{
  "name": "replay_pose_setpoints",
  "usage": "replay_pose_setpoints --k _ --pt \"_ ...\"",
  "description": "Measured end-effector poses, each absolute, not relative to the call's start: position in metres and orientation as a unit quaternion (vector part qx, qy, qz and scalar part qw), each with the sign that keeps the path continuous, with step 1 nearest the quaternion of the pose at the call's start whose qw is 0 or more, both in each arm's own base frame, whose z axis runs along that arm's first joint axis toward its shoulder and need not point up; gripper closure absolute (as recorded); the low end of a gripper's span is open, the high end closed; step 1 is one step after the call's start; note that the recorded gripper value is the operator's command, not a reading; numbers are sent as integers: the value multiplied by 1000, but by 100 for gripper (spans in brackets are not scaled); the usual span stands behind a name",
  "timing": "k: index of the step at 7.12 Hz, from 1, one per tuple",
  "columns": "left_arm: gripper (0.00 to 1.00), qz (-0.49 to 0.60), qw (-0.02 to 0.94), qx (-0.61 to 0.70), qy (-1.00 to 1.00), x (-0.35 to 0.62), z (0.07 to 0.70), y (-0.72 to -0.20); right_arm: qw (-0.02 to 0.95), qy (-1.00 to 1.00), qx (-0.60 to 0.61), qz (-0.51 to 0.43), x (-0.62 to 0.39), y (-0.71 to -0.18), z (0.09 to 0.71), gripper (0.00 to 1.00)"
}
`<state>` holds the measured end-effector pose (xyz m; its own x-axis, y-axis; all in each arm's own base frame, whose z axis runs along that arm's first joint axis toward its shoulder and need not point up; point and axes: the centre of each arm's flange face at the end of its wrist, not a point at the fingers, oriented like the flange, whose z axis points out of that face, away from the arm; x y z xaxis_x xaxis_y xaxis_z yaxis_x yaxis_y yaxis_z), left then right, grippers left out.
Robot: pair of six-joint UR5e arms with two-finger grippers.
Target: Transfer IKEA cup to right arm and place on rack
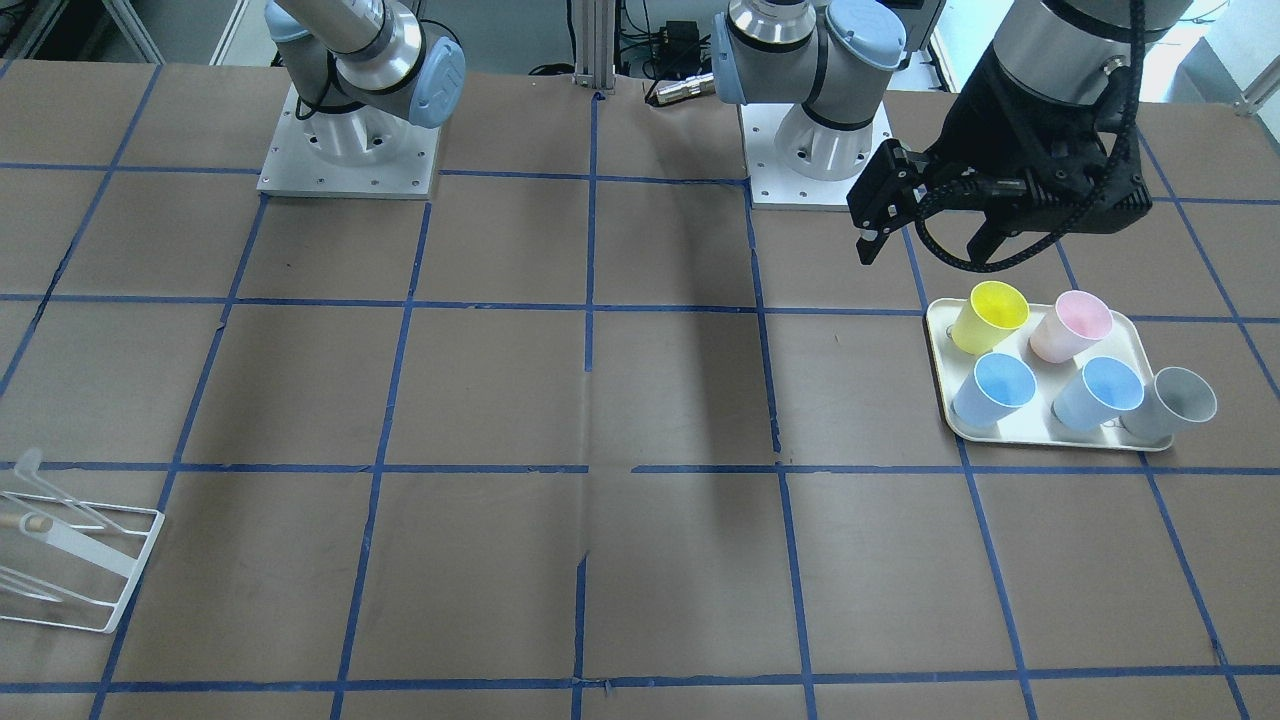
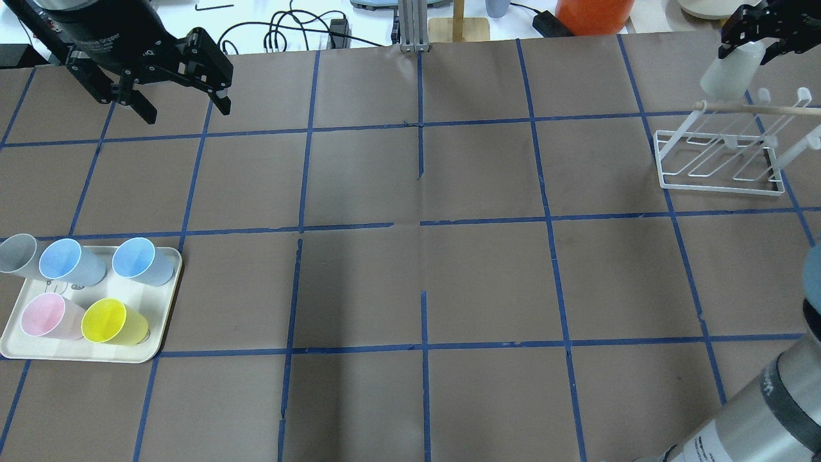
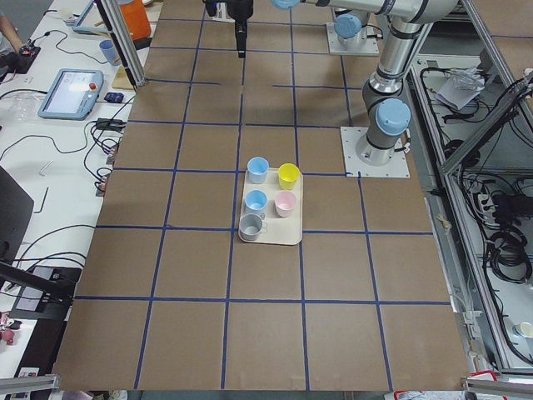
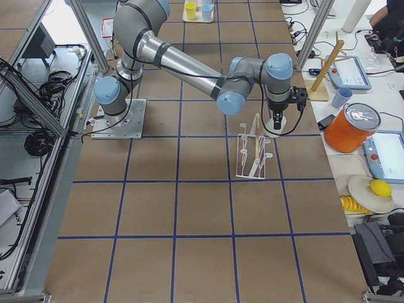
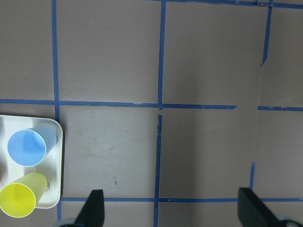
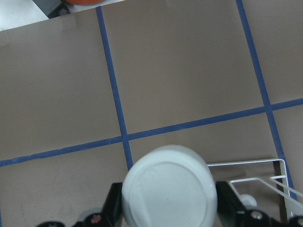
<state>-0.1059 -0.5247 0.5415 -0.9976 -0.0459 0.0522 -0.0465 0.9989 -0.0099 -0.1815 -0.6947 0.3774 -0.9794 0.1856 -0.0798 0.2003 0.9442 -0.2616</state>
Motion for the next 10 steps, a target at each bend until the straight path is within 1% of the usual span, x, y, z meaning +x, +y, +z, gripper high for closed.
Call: replay_pose_setpoints --k 4,5,6,7,8,9,10 --pt "0 5 26 24 -999 -106 541 -525 35 987 94 -127 -175 -695 372 75" --pt "0 5 27 24 -999 -106 540 -525 37 987 93 -125 -174 -695 369 72" --pt "0 4 27 24 -999 -106 540 -525 39 987 92 -122 -173 -694 365 63" --pt "0 4 26 24 -999 -106 540 -525 41 988 91 -118 -173 -693 360 46" --pt "0 5 27 24 -999 -106 540 -525 43 988 91 -114 -173 -693 354 18" --pt "0 5 27 24 -999 -106 540 -525 44 989 90 -111 -173 -694 350 3" --pt "0 5 27 24 -999 -106 540 -525 44 989 90 -108 -173 -694 346 0"
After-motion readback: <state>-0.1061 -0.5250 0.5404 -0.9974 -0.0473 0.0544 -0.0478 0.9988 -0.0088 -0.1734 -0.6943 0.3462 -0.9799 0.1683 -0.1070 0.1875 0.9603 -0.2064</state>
